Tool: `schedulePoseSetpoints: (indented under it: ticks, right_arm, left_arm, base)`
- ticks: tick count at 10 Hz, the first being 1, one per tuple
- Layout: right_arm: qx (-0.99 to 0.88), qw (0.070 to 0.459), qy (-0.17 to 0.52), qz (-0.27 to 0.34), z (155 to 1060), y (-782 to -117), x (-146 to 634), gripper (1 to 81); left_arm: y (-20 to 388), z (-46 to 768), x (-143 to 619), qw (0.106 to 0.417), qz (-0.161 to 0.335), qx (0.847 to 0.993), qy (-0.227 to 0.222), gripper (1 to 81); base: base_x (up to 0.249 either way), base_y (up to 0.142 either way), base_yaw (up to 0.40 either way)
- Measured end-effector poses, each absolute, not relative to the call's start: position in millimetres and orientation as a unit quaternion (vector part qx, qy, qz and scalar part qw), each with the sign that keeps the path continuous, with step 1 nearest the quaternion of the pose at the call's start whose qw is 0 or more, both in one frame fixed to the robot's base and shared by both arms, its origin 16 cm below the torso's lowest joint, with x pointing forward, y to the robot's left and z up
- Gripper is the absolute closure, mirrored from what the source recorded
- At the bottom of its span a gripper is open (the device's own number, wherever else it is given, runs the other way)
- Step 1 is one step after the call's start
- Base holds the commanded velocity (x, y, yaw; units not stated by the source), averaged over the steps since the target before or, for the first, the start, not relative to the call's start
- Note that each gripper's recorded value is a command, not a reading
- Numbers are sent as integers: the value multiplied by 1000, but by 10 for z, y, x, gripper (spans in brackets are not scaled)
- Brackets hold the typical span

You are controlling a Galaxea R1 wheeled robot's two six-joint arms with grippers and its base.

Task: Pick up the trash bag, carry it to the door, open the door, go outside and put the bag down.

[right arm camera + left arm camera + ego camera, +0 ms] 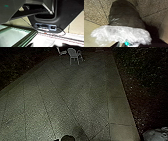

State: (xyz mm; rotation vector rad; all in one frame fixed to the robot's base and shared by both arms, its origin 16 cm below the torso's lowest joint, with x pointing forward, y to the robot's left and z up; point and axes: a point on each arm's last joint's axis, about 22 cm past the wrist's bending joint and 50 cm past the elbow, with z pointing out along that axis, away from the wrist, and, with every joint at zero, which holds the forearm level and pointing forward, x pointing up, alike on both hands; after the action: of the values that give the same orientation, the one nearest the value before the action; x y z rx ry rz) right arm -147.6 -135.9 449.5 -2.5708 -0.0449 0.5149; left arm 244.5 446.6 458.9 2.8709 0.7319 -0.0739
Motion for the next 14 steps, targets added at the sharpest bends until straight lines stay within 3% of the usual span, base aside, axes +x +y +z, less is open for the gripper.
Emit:
schedulePoseSetpoints:
  ticks: [4, 6, 8, 14]
  right_arm:
    - [-950, 253, -17, 180, 4478, -1369, -1429, 10]
    - [-958, 244, -23, 147, 4397, -1399, -1179, 10]
    - [-963, 243, -19, 113, 4381, -1355, -957, 10]
    - [-971, 239, -7, 24, 4396, -1379, -484, 10]
  left_arm:
    - [4332, 4618, 2270, 103, -44, 965, 236, 10]
    - [4004, 4583, 1841, 119, -61, 966, 223, 10]
    - [3577, 4513, 1423, 136, -73, 969, 191, 10]
    - [2682, 4317, 568, 144, -36, 985, 90, 10]
  base:
    - [0, 0, 0]
    - [0, 0, 0]
    - [0, 0, 0]
    - [0, 0, 0]
